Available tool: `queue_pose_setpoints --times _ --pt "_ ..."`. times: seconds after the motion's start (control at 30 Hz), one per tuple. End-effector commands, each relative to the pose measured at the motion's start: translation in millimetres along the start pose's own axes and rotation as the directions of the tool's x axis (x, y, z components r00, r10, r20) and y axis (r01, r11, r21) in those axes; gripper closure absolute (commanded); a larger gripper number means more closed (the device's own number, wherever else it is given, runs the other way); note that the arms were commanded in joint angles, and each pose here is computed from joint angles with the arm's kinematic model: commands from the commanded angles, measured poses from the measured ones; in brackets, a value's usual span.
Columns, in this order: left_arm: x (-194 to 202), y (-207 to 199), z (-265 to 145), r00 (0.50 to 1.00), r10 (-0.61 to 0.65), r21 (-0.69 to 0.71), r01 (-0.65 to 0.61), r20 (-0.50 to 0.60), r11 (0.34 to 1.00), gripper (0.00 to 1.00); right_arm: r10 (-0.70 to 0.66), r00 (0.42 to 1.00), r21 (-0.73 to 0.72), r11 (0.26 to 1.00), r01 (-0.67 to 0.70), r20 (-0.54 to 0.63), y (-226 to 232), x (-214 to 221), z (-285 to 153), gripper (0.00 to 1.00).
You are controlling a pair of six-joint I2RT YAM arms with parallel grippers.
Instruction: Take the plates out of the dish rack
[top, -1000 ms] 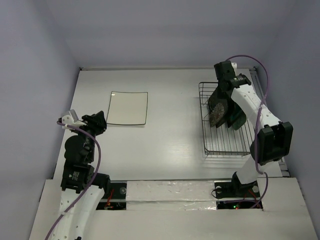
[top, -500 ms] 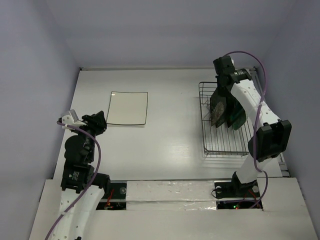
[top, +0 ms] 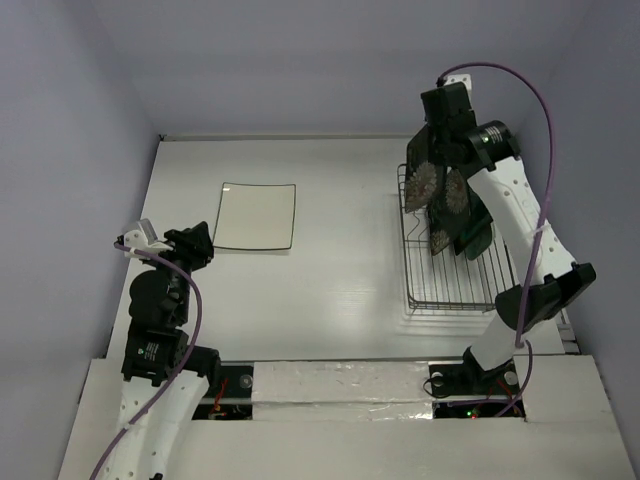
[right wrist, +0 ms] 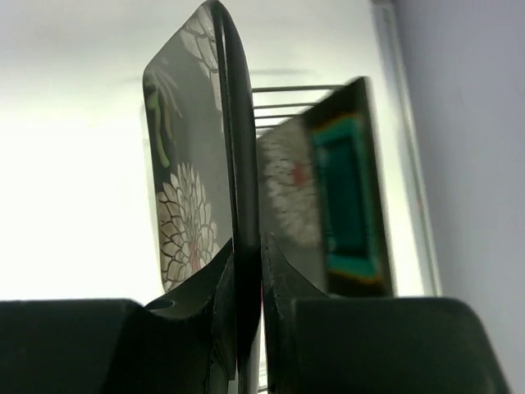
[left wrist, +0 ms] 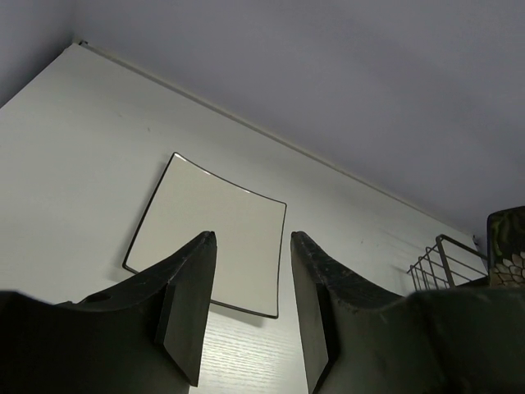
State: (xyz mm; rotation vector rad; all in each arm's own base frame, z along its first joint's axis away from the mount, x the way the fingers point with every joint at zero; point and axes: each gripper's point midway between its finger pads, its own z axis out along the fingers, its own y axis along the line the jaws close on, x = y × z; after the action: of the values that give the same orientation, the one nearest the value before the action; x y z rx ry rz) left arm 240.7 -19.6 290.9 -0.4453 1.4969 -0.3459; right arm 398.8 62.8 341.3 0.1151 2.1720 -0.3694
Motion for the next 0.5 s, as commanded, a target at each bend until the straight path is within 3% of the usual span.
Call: queue_pose_setpoints --times 0.0,0.1,0.17,0.3,0.33,0.47 --pt "-3 -5 3 1.000 -0.003 0.018 0.003 0.015 1.000 0.61 0.209 0.947 -0.100 0.977 -0.189 0.245 7 -62 -56 1.00" --pt "-2 -4 3 1.000 -0.002 0.016 0.002 0.011 1.000 0.60 0.333 0.900 -0.331 0.914 -0.235 0.280 70 -76 -64 1.00" --pt "-1 -4 4 1.000 -0.004 0.014 0.004 0.008 1.000 0.57 0.426 0.875 -0.537 0.805 -0.251 0.229 119 -78 -80 1.00" --pt "1 -3 6 1.000 -0.002 0.009 0.002 -0.001 1.000 0.48 0.634 0.766 -0.825 0.486 -0.288 0.106 200 -95 -102 1.00" --pt "1 -3 6 1.000 0.000 0.009 0.000 -0.002 1.000 0.47 0.652 0.758 -0.857 0.400 -0.324 0.018 216 -93 -104 1.00" --pt "7 -2 10 1.000 0.005 -0.002 -0.005 -0.022 1.000 0.46 0.707 0.701 -0.881 0.265 -0.392 -0.100 279 -90 -99 1.00"
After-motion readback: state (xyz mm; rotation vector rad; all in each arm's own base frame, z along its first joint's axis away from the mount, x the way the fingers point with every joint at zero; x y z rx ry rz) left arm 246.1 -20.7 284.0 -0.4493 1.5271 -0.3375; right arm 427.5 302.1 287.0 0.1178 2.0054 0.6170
